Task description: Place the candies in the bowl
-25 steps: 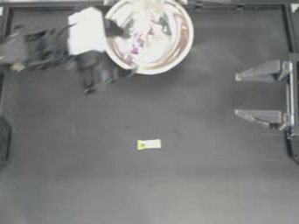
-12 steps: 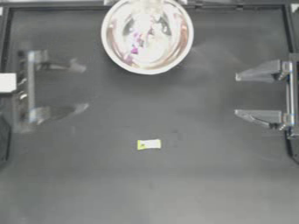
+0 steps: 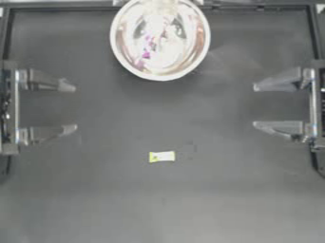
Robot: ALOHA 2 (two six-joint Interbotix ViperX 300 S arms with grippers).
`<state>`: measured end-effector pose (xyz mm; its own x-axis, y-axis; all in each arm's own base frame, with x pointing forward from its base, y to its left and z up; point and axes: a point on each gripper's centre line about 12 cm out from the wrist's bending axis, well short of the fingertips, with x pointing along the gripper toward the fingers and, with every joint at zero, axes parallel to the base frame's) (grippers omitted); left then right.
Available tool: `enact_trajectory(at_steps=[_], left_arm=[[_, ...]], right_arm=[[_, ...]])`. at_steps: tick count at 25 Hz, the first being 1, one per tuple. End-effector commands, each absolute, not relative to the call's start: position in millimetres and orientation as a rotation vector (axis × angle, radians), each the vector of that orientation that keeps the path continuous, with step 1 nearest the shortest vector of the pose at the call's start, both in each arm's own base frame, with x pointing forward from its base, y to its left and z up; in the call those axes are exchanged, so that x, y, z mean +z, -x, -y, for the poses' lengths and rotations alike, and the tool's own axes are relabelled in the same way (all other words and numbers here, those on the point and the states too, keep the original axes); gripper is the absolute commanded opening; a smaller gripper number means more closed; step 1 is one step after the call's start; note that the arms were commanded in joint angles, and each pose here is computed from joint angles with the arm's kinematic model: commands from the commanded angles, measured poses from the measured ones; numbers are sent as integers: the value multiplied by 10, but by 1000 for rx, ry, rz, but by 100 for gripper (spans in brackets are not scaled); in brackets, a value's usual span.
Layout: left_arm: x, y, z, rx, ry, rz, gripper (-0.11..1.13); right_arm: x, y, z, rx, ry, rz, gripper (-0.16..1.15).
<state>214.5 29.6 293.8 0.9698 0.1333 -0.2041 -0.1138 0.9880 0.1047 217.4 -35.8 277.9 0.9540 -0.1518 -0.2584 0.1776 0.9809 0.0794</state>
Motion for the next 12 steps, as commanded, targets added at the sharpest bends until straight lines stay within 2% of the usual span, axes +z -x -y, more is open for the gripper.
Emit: enact_trajectory(at_steps=[1,6,12], left_arm=[[2959,-2153,-291,124,-83,-199,101],[2870,-2135,-288,123,-71,-218,101],[2819,-2093,-282,123,-68,-221,101]], right_arm=[[2894,-2412,441,-174,-116,-380,100],[2821,-2858,517,-150,-96,-617,100],[2584,-3418,513,-96,-80,-855,100]])
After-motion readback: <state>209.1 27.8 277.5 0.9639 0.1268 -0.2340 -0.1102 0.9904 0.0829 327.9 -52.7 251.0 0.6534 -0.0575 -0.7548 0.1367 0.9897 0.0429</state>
